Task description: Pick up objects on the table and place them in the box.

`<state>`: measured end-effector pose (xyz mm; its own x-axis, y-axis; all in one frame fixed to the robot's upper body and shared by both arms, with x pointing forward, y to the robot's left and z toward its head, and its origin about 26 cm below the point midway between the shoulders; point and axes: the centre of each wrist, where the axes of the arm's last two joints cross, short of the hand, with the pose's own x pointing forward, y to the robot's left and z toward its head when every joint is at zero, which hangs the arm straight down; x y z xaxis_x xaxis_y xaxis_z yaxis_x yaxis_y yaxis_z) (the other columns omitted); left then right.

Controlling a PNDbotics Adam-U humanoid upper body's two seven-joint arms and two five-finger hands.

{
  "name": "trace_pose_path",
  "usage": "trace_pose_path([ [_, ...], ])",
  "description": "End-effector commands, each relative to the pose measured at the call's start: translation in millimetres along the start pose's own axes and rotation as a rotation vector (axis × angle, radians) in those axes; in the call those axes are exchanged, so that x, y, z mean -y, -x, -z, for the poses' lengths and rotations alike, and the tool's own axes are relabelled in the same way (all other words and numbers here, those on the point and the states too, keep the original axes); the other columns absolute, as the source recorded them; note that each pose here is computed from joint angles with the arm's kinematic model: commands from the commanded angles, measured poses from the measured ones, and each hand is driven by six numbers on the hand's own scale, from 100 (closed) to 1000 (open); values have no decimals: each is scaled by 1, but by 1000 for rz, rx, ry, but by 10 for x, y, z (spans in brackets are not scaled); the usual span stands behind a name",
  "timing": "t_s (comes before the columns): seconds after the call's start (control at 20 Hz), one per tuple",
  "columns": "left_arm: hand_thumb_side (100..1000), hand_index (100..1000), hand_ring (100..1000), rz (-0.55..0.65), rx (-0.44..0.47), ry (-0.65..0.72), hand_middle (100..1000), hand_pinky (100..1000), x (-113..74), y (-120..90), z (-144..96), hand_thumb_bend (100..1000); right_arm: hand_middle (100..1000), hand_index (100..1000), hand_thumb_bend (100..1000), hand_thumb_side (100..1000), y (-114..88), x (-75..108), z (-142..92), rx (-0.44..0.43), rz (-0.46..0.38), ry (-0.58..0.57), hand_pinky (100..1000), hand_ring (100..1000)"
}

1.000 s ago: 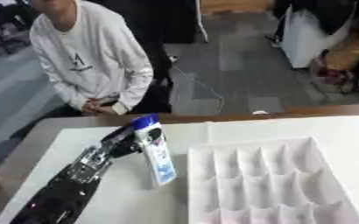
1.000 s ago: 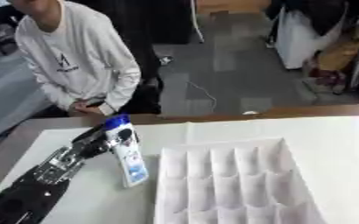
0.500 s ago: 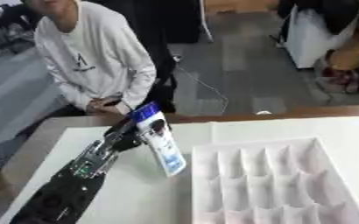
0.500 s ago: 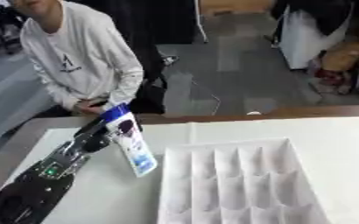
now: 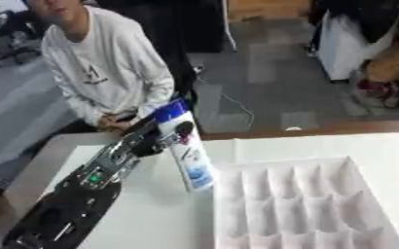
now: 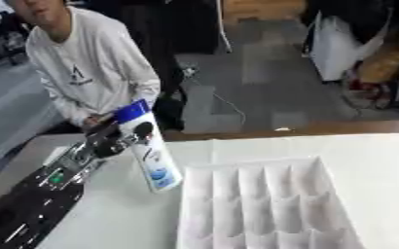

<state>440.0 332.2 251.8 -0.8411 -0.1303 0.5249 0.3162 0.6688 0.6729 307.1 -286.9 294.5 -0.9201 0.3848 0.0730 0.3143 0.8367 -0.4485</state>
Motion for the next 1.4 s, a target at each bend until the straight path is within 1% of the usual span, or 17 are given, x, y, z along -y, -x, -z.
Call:
trace_pose_path([
  [0.05, 700, 345, 100, 24, 66, 52, 100, 100, -107, -226, 182, 100, 538, 651, 287, 896, -41, 71, 62, 25, -24, -4, 400, 511],
  [0.3, 702, 343, 100, -14, 103, 116, 100, 100, -11, -322, 357, 100, 539, 651, 276, 899, -49, 69, 96, 36, -20, 3, 400, 511],
  [0.6, 705, 344, 100, -24, 131, 168, 100, 100, 78, -314, 544, 100, 539, 652, 265, 900, -63, 58, 149, 50, -11, 11, 401, 511],
  [0.9, 711, 346, 100, -30, 141, 176, 100, 100, 124, -238, 625, 100, 539, 652, 257, 900, -80, 36, 209, 64, -5, 12, 401, 511],
  [1.25, 721, 351, 100, -80, 232, 144, 100, 100, 262, -203, 802, 100, 540, 651, 251, 899, -96, 18, 259, 79, 9, 14, 402, 511],
  [1.4, 727, 353, 100, -79, 247, 138, 100, 100, 299, -182, 852, 100, 540, 651, 249, 899, -100, 15, 272, 83, 12, 12, 403, 511],
])
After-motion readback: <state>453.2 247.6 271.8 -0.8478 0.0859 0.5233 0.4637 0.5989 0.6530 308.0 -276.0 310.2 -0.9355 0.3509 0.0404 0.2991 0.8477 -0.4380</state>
